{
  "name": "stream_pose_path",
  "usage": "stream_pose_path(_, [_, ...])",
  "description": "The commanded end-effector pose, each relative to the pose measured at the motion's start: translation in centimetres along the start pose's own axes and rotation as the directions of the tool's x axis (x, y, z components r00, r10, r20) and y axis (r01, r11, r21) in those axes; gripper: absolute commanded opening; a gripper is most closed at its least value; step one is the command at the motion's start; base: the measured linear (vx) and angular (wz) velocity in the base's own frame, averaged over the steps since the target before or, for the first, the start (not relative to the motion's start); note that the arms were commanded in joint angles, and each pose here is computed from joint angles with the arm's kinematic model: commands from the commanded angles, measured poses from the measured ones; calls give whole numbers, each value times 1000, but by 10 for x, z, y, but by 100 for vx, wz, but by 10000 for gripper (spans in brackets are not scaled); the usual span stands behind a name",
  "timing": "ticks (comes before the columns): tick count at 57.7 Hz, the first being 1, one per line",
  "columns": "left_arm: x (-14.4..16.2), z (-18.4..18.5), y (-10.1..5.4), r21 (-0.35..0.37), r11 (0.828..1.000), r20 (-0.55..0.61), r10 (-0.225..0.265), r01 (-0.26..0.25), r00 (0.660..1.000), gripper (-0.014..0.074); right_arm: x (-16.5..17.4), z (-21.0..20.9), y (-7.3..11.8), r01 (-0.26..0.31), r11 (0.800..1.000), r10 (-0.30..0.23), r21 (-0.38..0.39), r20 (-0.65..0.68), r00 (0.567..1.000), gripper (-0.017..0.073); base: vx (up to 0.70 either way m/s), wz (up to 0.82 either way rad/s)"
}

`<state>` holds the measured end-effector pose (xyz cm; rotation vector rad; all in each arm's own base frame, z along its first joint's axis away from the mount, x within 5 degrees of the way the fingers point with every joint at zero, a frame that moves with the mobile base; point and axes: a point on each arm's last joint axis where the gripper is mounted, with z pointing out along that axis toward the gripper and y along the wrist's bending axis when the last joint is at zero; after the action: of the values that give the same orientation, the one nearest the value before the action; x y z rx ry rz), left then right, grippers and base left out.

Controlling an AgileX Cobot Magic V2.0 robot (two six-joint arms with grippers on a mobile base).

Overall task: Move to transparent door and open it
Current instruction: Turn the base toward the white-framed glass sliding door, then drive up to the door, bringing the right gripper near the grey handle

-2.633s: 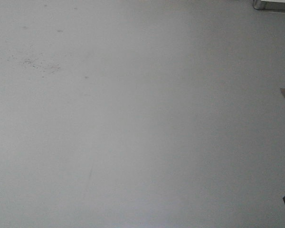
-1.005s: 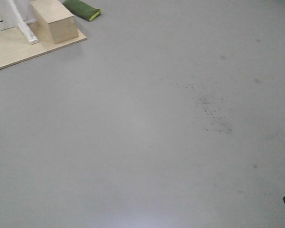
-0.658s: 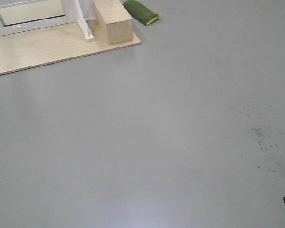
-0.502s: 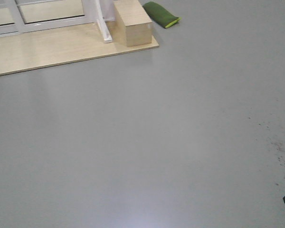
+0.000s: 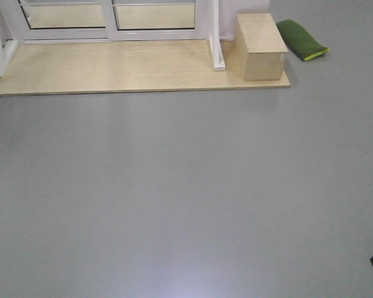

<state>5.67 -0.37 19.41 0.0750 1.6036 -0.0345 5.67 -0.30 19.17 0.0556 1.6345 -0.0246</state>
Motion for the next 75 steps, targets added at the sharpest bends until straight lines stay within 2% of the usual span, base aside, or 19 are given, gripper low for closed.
stream_pose_path(1, [-3, -1, -1, 9, 1000, 83, -10, 9, 997, -6, -7, -1, 0, 13, 1000, -13, 1, 96, 995, -6, 38, 36])
stream_pose_path(26, [-3, -1, -1, 9, 1000, 83, -10, 9, 997, -6, -7, -1, 0, 13, 1000, -13, 1, 96, 995, -6, 41, 21])
stream_pose_path(75, [-3, -1, -1, 9, 1000, 83, -10, 9, 997, -6, -7, -1, 0, 13, 1000, -13, 1, 96, 995, -6, 47, 0])
